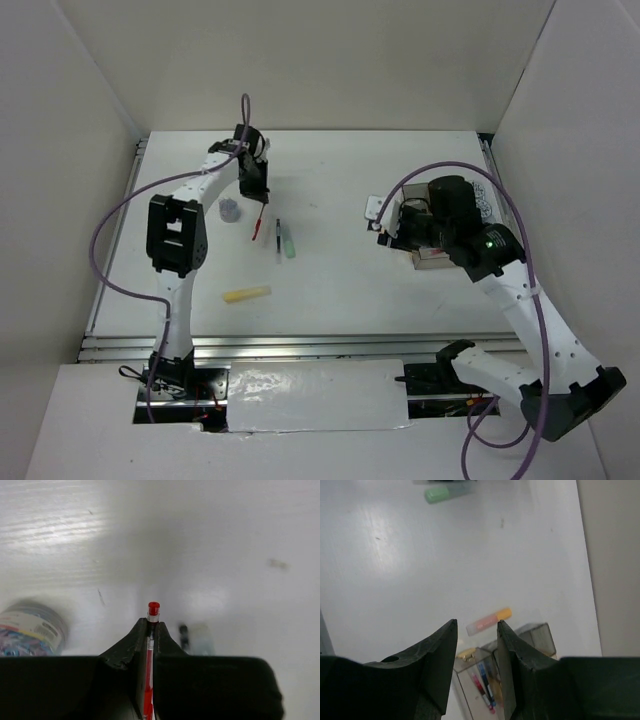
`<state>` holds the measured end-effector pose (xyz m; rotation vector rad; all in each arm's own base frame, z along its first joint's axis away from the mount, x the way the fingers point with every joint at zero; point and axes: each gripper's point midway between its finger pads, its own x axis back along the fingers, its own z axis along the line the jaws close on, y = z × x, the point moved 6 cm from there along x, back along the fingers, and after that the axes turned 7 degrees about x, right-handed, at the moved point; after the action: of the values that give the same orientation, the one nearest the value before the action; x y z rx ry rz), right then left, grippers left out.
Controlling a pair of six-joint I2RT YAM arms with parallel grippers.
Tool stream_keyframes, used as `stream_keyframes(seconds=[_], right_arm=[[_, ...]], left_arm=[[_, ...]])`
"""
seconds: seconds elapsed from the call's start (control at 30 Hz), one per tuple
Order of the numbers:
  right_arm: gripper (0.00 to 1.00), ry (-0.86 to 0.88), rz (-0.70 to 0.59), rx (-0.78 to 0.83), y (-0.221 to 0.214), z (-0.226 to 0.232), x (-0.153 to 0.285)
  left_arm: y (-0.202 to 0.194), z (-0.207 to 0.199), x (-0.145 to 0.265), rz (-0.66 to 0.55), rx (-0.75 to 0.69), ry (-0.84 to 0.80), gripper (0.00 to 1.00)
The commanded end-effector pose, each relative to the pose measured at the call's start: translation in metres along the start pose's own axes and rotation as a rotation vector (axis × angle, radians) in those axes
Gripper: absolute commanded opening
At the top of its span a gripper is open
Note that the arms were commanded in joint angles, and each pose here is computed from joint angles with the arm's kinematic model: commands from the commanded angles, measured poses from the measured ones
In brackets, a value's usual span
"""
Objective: Sort the stationery into containers
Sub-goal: Pick up the pen from the center of the board, then place the pen in the storage box.
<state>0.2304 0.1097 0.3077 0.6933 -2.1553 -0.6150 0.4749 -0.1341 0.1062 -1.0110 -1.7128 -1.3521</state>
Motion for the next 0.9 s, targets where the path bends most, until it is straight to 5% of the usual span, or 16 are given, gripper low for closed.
stream_keyframes(seconds=[0.0,0.17,0.23,0.37,0.57,0.87], right_arm=[[0.45,0.002,-0.089,0.109,0.039,-0.003,0.005],[0.55,0.182,-0.178,0.262,0.108,0.032,-0.016],[0.64,0.217,-0.215,0.333,0.133,0.05,-0.024],[0.66,0.356,-0.261,0.397,0.16,0.081,-0.052],[0.61,0.507,-0.355,0.485,0.181,0.105,-0.079],[0.52,0.578,-0.313,0.665,0.167,0.141,-0.108]], left_arm=[[0.009,-0.042,0.102,0.025,-0.02,-0.371,0.0],[-0.051,-0.073,0.153,0.234,0.0,-0.776,0.0],[-0.075,-0.077,0.164,0.294,0.026,-0.851,0.0],[-0.111,-0.085,0.181,0.415,0.081,-1.039,0.0],[-0.138,-0.091,0.193,0.475,0.082,-1.089,0.0],[-0.154,-0.094,0.19,0.536,0.111,-1.124,0.0]])
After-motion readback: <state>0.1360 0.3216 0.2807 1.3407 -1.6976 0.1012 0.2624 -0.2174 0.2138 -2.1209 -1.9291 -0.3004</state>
